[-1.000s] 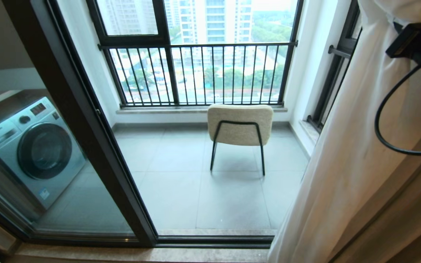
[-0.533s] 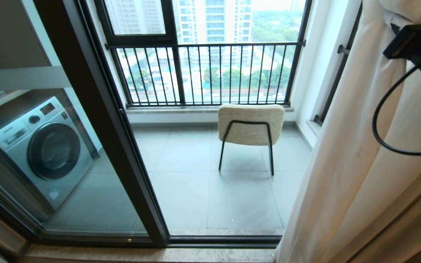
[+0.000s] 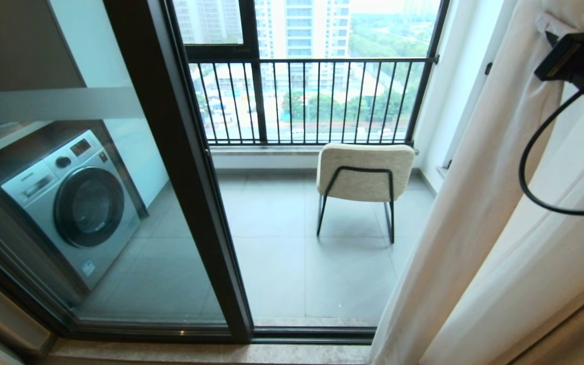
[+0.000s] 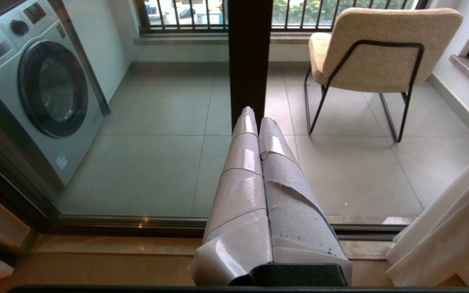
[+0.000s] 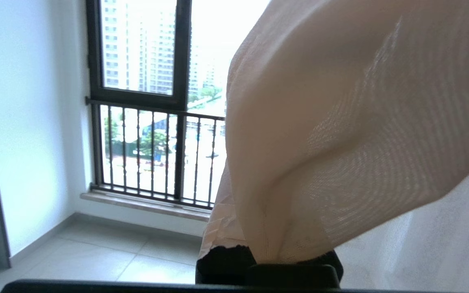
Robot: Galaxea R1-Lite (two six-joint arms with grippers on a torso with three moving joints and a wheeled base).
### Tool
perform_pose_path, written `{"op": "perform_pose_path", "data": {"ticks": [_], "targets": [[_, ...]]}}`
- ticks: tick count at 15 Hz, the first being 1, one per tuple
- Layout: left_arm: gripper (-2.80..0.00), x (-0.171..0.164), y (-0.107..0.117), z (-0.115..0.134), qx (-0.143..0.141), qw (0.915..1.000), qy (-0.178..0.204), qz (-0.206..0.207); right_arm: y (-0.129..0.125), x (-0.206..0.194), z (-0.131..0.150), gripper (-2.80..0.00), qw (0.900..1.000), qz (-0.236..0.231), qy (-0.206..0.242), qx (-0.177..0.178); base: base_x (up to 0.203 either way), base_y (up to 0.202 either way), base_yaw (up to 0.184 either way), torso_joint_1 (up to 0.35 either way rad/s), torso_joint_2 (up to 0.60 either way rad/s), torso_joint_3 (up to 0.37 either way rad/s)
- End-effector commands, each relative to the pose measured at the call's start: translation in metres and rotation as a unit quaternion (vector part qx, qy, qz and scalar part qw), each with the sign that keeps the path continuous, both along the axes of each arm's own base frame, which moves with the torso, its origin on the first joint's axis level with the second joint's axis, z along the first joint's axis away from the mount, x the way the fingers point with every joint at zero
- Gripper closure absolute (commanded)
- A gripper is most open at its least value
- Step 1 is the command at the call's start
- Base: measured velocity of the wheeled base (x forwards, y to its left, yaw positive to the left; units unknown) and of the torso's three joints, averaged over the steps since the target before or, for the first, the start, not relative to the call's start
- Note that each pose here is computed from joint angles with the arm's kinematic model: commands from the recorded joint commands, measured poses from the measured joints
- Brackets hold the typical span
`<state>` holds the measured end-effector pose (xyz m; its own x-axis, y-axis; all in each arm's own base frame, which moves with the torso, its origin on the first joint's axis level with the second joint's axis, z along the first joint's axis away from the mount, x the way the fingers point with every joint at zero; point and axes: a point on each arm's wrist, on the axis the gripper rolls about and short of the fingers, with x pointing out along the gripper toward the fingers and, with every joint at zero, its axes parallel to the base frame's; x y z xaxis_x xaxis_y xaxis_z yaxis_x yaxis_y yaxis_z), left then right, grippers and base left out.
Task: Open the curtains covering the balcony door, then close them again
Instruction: Close the inner curtains on both sides
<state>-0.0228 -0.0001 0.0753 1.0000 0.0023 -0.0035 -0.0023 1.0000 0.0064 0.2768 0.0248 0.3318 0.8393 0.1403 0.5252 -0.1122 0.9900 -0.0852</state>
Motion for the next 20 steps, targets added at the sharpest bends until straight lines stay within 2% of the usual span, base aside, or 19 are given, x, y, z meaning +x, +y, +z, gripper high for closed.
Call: {"op": "perform_pose_path", "data": {"ticks": [1,20], "targets": [[0.00,0.000,0.000,0.000,0.000,1.0000,0.000,0.000,0.002,-0.001,0.001,0.00,1.000,0.004,-0.008,0.000,0.000,0.194,-0.001,0.015,0.00,0.000],[0.00,0.000,0.000,0.000,0.000,1.0000,0.000,0.000,0.007,0.033,0.006,0.00,0.998,0.002,-0.064,0.005,0.000,0.193,0.002,0.003,0.00,0.002]]}}
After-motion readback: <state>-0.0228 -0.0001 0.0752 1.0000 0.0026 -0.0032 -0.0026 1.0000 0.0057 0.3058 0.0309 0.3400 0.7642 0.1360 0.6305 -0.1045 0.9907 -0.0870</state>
